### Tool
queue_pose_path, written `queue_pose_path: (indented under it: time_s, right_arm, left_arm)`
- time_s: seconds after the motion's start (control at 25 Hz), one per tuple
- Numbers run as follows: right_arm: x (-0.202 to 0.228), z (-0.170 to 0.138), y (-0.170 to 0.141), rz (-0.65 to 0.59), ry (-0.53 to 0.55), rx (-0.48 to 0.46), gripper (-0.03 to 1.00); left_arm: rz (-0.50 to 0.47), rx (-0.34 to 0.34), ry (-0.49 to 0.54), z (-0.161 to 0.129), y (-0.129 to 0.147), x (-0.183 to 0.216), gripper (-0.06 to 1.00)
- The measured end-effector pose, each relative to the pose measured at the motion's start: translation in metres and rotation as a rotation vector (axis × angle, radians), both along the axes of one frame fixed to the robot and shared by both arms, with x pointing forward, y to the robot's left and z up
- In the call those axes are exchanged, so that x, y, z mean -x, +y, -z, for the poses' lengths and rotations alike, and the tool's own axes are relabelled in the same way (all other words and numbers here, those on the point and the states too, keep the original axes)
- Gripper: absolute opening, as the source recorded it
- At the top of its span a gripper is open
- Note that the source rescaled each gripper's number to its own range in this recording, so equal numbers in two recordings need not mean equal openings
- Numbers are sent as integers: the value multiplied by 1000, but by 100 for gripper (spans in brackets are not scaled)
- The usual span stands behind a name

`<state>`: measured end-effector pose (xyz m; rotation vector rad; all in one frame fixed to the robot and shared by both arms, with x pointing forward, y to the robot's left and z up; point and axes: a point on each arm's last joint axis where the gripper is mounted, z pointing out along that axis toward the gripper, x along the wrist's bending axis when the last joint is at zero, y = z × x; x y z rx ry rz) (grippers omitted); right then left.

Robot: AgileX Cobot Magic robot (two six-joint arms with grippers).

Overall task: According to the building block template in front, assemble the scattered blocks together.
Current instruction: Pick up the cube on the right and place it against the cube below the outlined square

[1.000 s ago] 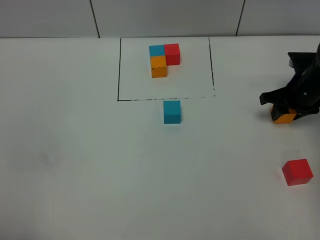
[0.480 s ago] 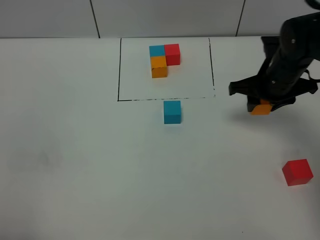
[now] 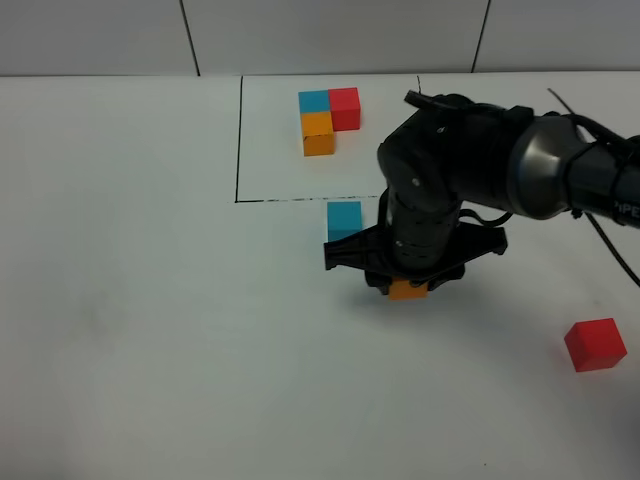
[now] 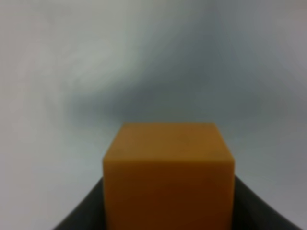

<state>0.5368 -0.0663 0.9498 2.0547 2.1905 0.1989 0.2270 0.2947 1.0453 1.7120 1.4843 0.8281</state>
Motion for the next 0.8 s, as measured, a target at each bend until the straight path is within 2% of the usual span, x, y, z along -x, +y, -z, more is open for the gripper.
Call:
queue_pose_path:
  time_s: [0.36,0.6,0.8]
  right_arm:
    - [-6,29,38,-6,6,-4,2]
    - [-17,36,48,-24,-7,-3,2]
    - [-24,54,51,-47,12,22,2]
  left_arm:
    - [0,1,0,0,0,0,76]
    - [1,-1,0,0,0,0,76]
    - [0,0,0,0,0,0,76]
